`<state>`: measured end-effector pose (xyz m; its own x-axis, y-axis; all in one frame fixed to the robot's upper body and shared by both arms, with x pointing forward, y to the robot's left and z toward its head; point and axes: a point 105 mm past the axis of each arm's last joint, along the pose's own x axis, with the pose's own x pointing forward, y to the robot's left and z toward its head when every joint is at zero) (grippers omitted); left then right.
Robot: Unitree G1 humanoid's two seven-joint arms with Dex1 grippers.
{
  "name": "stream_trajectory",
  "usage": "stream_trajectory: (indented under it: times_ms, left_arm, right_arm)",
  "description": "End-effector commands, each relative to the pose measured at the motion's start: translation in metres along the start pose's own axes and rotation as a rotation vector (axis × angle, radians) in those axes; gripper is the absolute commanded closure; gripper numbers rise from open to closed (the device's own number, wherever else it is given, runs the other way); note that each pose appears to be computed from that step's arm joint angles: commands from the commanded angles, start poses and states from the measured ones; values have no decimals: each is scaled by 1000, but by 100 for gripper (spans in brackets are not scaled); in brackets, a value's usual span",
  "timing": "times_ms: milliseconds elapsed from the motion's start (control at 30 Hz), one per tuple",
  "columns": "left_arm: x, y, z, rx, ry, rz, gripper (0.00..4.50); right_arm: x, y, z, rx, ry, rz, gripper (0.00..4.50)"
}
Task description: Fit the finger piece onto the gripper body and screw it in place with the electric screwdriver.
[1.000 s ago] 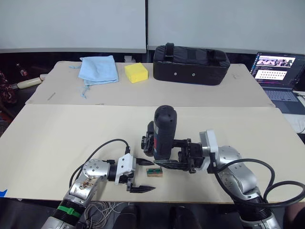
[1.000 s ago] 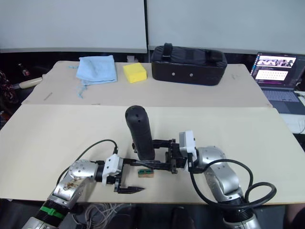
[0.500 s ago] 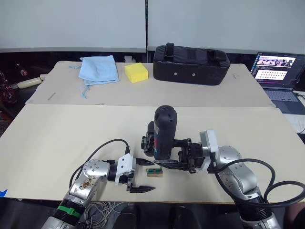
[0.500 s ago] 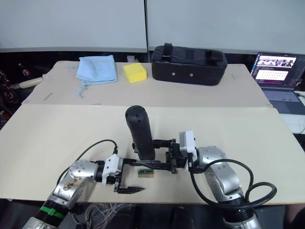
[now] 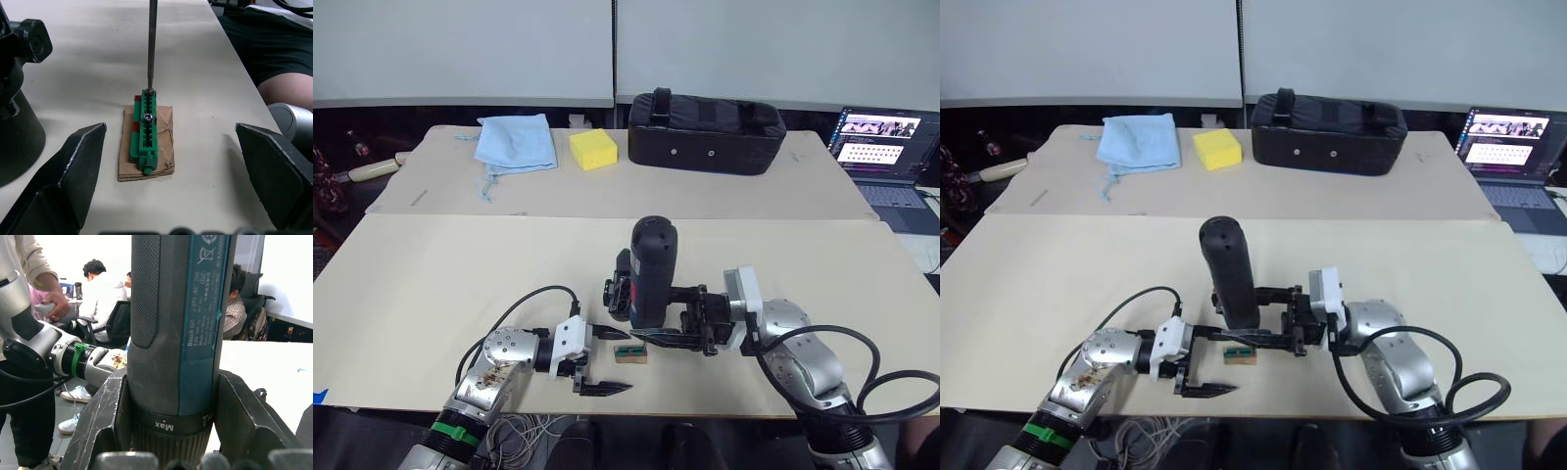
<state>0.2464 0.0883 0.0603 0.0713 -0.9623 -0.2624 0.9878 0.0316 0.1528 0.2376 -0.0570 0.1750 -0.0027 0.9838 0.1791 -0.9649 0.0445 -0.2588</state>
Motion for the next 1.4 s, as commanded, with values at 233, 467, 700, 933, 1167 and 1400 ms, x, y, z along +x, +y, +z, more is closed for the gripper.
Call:
stream_trajectory:
  times_ms: [233,467,700,933,1167,1400]
  left_arm:
    - [5,-8,-10,-43,17,-23,0]
    - [4,-8,-9,-45,16,-23,0]
    - [4,-8,-10,-47,16,-22,0]
    - [2,-8,-10,-48,12,-11,0]
    - [0,-7,-10,-50,13,-1,0]
    - [0,-7,-8,-50,10,0,0]
  right_arm:
    - [0,3,13,-14,-39,20,257]
    - [1,3,11,-14,-38,21,257]
    - [3,2,10,-36,-30,17,257]
    - [8,3,12,-39,-50,20,257]
    - [7,4,9,-36,-42,22,257]
    - [6,5,6,-43,-25,23,257]
